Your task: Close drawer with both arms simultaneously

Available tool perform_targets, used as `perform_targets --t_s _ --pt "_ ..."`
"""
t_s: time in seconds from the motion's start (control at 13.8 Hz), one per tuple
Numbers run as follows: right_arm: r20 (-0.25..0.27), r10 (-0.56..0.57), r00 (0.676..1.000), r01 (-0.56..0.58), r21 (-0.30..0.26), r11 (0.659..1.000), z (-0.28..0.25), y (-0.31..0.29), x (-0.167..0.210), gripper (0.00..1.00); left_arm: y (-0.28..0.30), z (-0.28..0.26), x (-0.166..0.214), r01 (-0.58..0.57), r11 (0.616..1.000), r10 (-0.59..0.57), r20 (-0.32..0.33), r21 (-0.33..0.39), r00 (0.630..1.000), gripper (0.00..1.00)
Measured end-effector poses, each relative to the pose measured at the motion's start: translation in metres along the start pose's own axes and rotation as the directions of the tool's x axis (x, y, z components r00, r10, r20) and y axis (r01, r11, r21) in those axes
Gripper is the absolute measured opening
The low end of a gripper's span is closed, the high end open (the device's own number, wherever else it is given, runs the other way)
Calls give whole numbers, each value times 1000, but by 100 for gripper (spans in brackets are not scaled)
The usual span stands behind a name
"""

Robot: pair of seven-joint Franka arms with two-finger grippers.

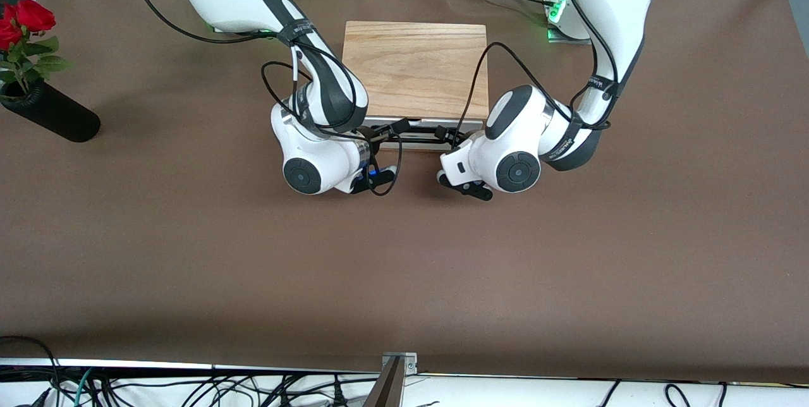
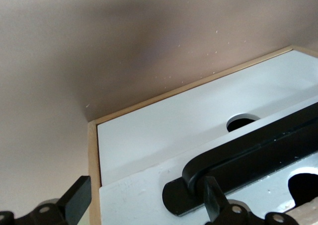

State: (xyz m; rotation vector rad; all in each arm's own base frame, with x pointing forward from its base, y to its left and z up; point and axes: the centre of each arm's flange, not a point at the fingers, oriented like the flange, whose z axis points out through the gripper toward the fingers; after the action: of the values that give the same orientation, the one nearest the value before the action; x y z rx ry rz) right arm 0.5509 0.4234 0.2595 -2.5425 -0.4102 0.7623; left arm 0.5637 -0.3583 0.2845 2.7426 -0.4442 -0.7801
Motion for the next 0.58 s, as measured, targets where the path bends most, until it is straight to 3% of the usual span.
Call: perform_targets --t_s 0.29,0.58 --pt "-2 6 1000 -6 6 1000 -8 5 1 100 -2 1 -4 7 1000 -6 35 -17 999 100" --pt "-42 16 999 -15 24 1000 -36 16 4 100 3 -20 -13 5 1000 -4 29 -15 1000 100"
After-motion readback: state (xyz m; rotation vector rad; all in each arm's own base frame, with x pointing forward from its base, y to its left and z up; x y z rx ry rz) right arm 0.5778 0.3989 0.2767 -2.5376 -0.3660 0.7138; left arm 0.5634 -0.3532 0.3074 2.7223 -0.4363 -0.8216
